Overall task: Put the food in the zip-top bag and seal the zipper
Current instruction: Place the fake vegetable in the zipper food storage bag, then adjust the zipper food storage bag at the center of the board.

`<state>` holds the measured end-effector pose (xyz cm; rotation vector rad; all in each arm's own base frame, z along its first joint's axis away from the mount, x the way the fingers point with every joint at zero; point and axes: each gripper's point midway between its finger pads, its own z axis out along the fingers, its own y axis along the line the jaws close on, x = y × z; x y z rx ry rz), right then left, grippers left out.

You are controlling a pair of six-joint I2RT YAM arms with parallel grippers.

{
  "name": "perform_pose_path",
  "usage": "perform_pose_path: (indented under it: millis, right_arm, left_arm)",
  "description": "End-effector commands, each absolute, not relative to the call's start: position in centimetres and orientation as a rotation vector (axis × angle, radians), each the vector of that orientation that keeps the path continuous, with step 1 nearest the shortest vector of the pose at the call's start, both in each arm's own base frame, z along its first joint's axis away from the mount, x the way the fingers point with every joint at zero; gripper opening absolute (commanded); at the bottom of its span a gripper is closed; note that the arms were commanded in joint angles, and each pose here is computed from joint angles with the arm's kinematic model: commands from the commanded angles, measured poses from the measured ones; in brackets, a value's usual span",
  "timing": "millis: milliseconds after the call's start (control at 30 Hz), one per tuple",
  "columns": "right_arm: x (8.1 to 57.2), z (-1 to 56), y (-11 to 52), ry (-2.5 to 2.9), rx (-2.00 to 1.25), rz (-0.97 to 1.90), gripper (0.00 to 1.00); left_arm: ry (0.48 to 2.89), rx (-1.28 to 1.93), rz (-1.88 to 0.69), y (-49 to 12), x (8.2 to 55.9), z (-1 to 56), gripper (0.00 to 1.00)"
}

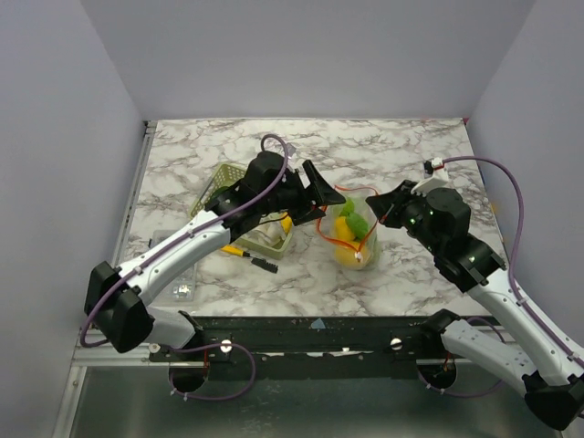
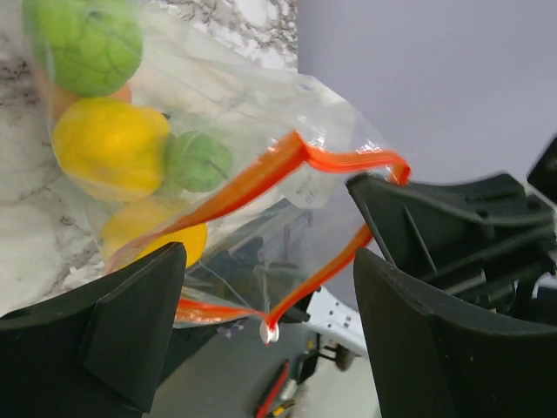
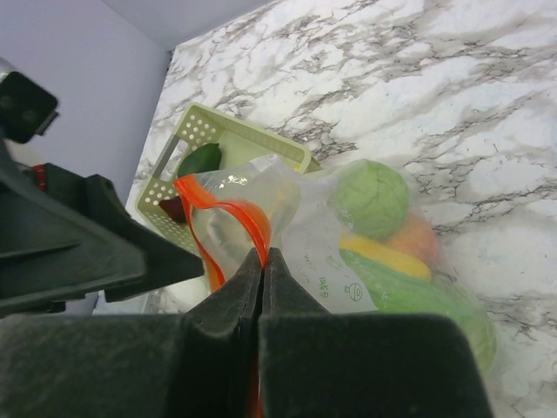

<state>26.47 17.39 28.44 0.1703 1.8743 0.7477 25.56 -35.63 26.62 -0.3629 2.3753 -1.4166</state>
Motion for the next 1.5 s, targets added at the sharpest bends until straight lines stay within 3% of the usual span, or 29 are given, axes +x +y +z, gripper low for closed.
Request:
perform_pose_path:
  millis: [0,167,333,600,667,800,833,1067,1467]
  right_arm:
    - [26.5,30.0,17.1,1.809,0.177,0.763,0.01]
    - [26.5,29.9,16.5,1.816,0.177,0.722,0.01]
    - [26.4,30.1,16.2,1.815,0.171,0.706,0.01]
    - [26.3,29.8,16.1,1.825,0.178,0.703,0.01]
    - [26.3,29.6,15.9,1.828,0.176,0.686,0.0]
    - [26.8,29.2,14.9,1.837,0.177,0.604,0.01]
    - [26.9,29.2,14.6,1.834,0.177,0.581,0.01]
    - [28.4,28.4,11.3,1.885,0.227,0.298,0.01]
    - [29.0,25.2,11.2,1.956,0.223,0.223,0.01]
  left_arm:
    - [2.165,0.006,-1.36,-33.8,24.6,29.7,0.77]
    - [2.1,0.17,-1.242,-32.3,24.3,30.1,0.74]
    - [2.195,0.149,-1.169,-31.7,24.3,26.4,0.63]
    - [2.363,0.184,-1.2,-34.3,24.6,21.9,0.62]
    - [2.355,0.239,-1.28,-35.5,24.3,22.8,0.47]
    - [2.23,0.316,-1.494,-37.9,23.5,27.5,0.07]
    - [2.203,0.321,-1.548,-38.3,23.3,28.7,0.02]
    - [2.069,0.353,-1.889,-40.9,20.5,34.6,0.0]
    - [2.212,0.284,-1.866,-42.1,21.1,29.4,0.0]
